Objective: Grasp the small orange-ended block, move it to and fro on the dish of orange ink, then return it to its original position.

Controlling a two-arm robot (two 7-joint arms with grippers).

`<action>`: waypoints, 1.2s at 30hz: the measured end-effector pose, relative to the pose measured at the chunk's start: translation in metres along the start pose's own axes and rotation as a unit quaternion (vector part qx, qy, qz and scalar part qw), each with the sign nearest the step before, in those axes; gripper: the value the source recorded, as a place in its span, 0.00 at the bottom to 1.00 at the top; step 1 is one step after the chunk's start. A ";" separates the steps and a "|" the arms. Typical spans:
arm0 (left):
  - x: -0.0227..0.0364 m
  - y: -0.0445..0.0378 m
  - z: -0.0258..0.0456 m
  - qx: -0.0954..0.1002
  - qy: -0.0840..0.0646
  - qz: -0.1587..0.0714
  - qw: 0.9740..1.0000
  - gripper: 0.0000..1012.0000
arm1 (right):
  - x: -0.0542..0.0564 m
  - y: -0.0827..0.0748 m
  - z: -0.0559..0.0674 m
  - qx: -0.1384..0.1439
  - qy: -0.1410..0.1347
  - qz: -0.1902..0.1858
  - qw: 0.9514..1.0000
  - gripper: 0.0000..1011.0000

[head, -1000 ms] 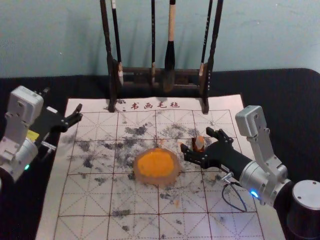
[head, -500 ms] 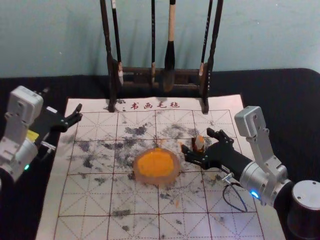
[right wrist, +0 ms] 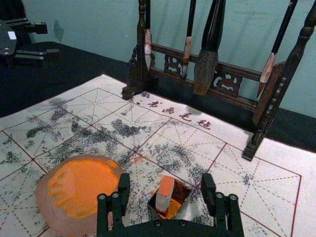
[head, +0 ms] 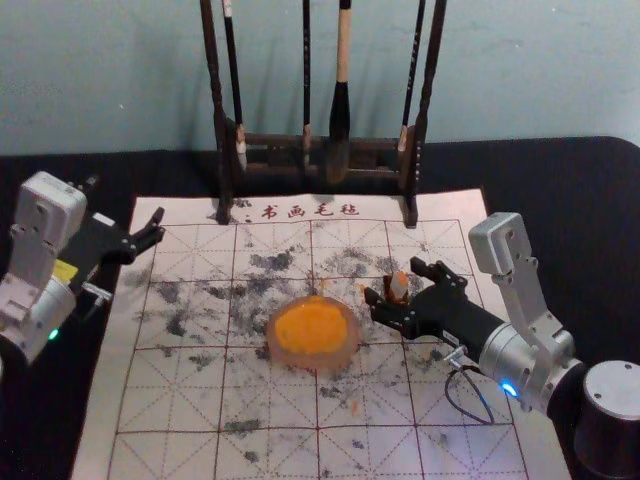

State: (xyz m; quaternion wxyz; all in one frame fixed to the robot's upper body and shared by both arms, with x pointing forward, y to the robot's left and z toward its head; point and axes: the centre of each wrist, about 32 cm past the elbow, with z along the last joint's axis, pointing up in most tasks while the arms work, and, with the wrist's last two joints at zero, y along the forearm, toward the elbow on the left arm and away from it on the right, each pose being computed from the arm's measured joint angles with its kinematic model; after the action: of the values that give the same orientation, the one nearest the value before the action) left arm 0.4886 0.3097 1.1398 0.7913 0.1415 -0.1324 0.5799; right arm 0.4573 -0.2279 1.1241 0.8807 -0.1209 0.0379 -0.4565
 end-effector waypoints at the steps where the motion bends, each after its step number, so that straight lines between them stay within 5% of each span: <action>1: 0.0000 0.0000 0.0000 0.000 0.000 0.000 1.000 0.99 | 0.000 0.000 0.000 0.000 0.000 0.000 1.000 0.89; 26: 0.0000 0.0000 0.0000 0.000 0.000 0.000 1.000 0.99 | 0.000 0.000 0.000 0.001 0.001 0.000 1.000 0.13; 36: 0.0000 0.0000 0.0000 0.000 0.000 0.000 1.000 0.99 | 0.000 0.000 0.000 0.001 0.001 0.000 1.000 0.11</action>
State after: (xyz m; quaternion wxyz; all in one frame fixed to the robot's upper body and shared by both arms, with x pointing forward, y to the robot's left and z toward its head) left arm 0.4886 0.3097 1.1398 0.7913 0.1415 -0.1325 0.5799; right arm 0.4575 -0.2279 1.1243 0.8806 -0.1196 0.0383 -0.4569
